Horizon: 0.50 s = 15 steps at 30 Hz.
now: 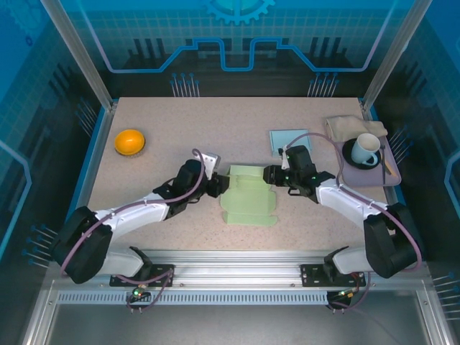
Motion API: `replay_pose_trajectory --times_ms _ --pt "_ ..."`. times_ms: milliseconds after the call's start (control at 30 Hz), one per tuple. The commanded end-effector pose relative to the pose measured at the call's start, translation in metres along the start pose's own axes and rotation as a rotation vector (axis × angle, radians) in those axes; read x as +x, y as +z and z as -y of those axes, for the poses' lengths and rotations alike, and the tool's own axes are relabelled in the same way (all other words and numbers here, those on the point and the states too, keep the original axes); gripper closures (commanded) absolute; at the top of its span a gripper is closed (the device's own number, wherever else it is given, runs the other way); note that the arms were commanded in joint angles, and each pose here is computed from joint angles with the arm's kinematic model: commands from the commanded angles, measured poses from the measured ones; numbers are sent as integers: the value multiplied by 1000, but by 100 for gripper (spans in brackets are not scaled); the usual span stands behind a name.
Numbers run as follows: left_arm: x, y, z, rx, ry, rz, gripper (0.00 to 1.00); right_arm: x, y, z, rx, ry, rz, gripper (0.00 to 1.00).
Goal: Fold the paper box
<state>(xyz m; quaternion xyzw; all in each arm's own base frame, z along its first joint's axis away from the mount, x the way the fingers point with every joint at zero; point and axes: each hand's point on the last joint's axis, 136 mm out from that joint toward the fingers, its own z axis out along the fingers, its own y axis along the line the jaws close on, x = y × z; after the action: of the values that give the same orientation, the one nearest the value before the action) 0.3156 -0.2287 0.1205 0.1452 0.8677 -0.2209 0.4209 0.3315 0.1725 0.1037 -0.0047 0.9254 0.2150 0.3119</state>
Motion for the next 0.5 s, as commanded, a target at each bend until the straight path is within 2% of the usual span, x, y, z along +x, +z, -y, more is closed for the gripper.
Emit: replay_pose_trajectory --times_ms 0,233,467 --pt "34 3 -3 28 154 -62 48 20 2 14 73 -15 -84 51" --pt "26 31 -19 -66 234 -47 47 11 0 8 63 -46 -93 51" --pt "15 62 -16 -69 266 -51 48 12 6 3 31 -47 -117 51"
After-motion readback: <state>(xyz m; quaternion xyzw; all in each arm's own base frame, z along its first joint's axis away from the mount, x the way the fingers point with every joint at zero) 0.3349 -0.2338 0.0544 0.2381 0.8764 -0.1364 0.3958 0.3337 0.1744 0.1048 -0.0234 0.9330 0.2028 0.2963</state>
